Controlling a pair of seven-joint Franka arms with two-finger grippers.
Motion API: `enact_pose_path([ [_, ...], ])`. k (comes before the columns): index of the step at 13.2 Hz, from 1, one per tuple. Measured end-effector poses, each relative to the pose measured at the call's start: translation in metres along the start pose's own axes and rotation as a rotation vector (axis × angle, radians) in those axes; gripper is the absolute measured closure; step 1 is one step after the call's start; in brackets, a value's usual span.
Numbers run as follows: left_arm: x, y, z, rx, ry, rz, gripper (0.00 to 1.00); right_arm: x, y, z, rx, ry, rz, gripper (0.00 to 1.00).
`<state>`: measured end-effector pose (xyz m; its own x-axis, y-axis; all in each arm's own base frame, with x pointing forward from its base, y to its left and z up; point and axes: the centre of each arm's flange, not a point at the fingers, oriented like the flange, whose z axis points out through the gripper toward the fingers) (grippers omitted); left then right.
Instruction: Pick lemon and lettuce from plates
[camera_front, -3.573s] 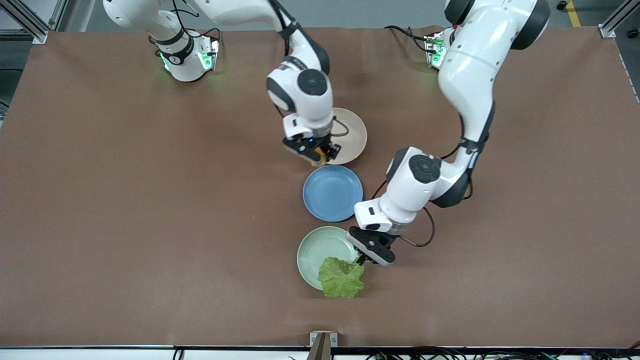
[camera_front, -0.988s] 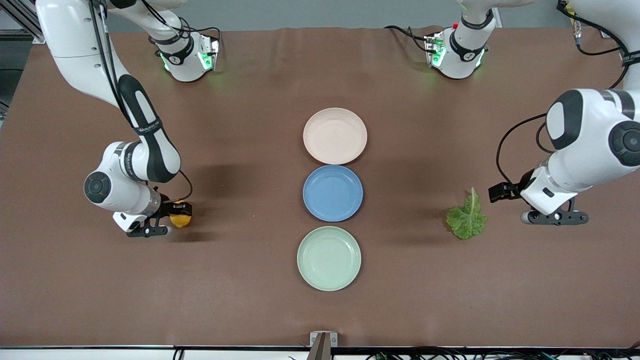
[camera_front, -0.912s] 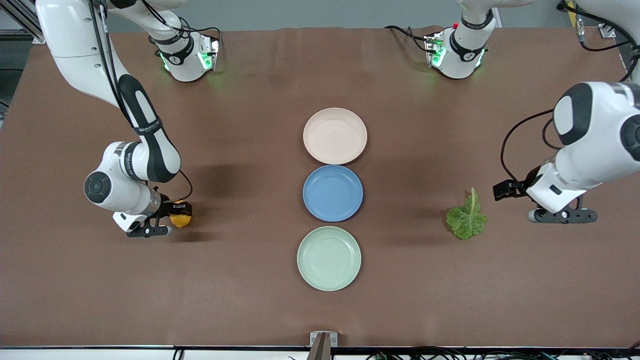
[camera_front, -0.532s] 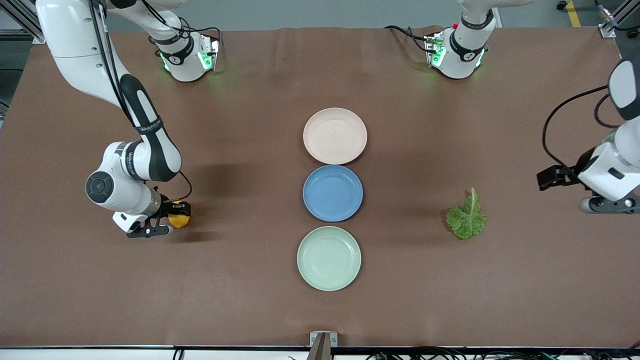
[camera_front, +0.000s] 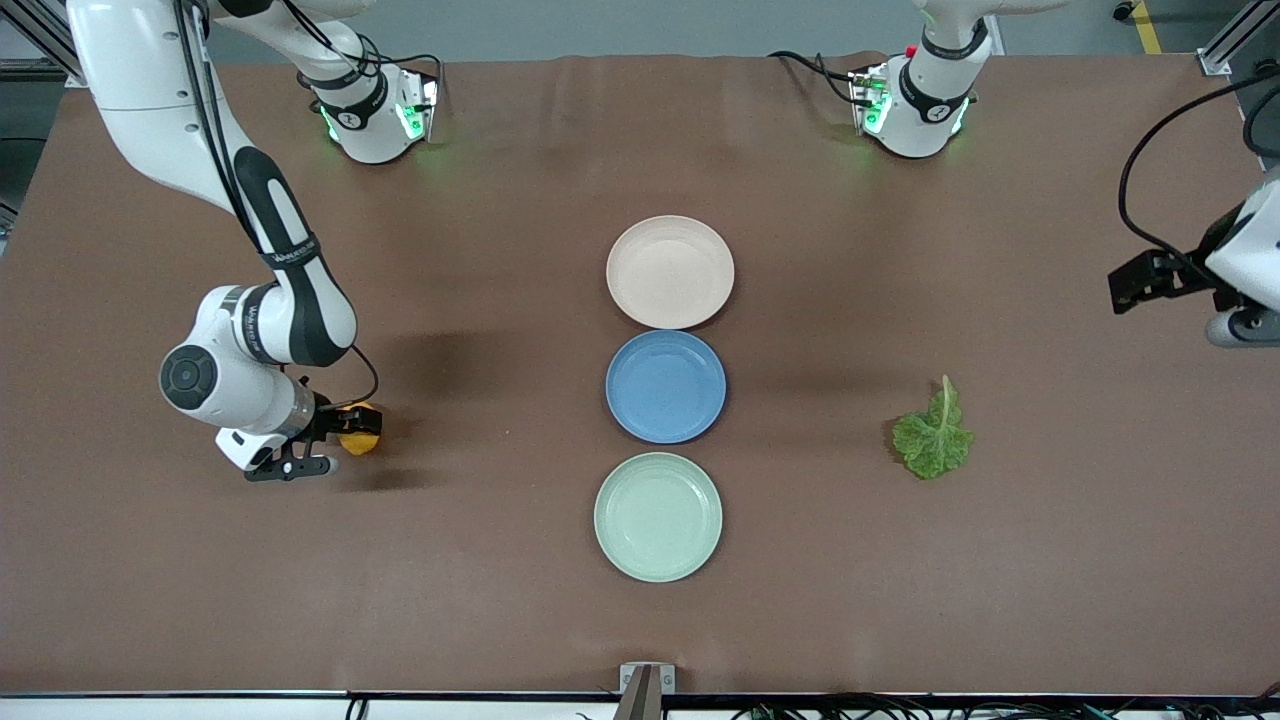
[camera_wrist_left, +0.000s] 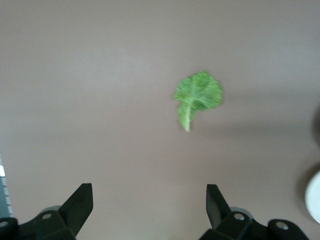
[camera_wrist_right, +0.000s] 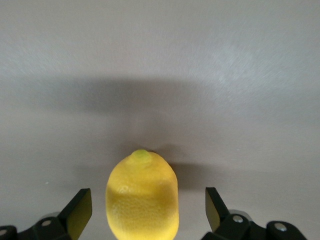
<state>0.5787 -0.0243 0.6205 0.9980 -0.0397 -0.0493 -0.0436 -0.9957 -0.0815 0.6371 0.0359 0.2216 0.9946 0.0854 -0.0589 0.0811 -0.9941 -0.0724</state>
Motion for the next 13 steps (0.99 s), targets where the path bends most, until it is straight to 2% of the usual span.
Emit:
enact_pose_path([
  [2, -0.016, -0.001, -0.005, -0.040, -0.029, -0.005, 0.00, 0.012, 0.011, -0.036, 0.007, -0.015, 0.015, 0.00],
  [6, -0.035, -0.002, -0.010, -0.051, -0.030, -0.002, 0.00, 0.019, 0.039, -0.127, -0.007, -0.055, 0.039, 0.00],
  [10, -0.038, 0.001, -0.010, -0.069, -0.032, 0.002, 0.00, 0.011, 0.048, -0.215, -0.045, -0.115, 0.057, 0.00],
  [13, -0.038, 0.005, -0.009, -0.070, -0.030, 0.009, 0.00, -0.001, 0.052, -0.264, -0.048, -0.162, 0.072, 0.00],
])
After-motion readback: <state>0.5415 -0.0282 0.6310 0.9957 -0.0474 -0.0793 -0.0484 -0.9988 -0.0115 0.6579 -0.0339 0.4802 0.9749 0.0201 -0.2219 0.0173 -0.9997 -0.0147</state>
